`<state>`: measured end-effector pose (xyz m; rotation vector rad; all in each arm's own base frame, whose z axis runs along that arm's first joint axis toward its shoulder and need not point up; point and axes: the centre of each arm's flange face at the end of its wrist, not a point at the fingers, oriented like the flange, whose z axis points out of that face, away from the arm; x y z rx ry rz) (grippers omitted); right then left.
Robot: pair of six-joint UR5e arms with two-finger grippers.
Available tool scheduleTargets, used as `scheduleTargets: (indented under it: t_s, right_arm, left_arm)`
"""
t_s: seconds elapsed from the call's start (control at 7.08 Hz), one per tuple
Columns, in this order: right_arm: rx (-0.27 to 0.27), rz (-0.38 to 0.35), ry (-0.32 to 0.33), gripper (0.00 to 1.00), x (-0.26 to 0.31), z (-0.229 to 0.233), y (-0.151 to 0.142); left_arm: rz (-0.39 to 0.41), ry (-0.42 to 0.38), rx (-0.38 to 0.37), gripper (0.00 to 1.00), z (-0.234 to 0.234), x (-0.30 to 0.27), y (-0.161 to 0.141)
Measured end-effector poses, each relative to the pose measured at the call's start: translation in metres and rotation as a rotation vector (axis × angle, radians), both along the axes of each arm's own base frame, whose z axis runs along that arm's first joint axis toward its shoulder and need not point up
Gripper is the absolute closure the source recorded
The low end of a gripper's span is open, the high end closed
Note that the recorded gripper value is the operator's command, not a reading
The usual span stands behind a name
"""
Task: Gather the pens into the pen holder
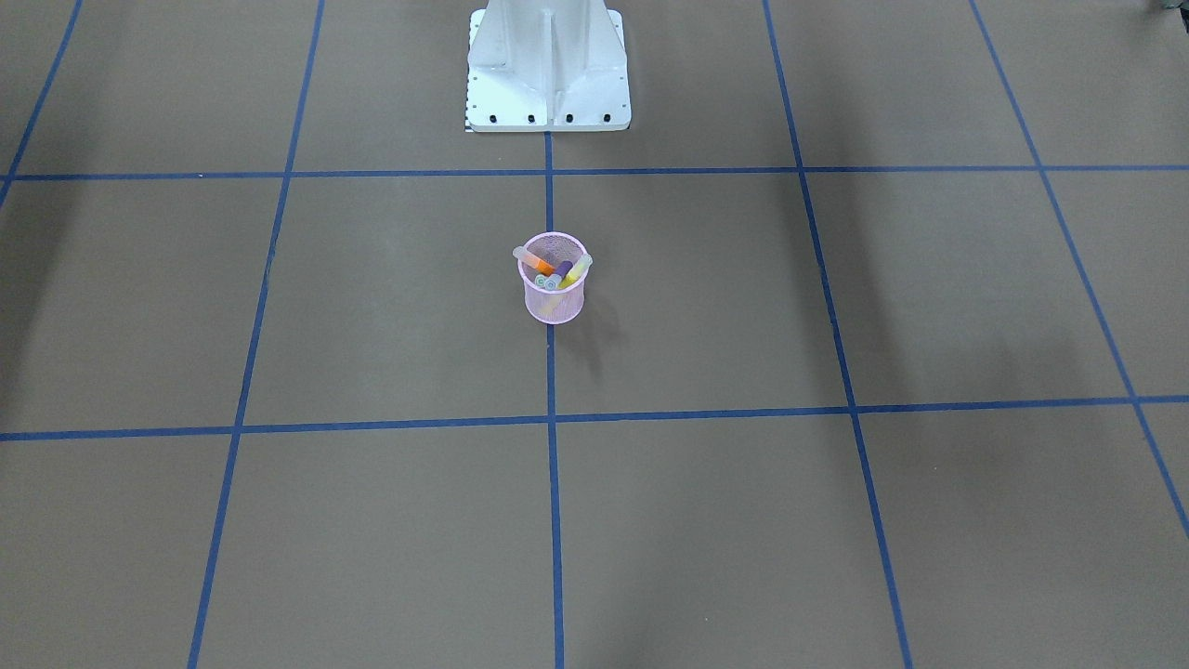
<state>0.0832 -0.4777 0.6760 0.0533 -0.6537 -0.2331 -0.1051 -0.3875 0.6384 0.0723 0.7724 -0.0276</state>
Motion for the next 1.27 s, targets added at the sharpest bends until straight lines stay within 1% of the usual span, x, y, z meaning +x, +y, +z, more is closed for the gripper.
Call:
scheduleTargets:
  t_s: [0.28, 1.27]
  right_arm:
    - [0.022, 0.006, -0.001, 0.01, 0.0021, -0.0112, 0.0041]
    - [0.022, 0.005, -0.003, 0.01, 0.0021, -0.0104, 0.0087]
  left_arm:
    - [0.0, 0.0, 0.0, 0.0, 0.0002, 0.0, 0.0001]
    - [0.0, 0.0, -0.002, 0.0, 0.0004, 0.0, 0.0006]
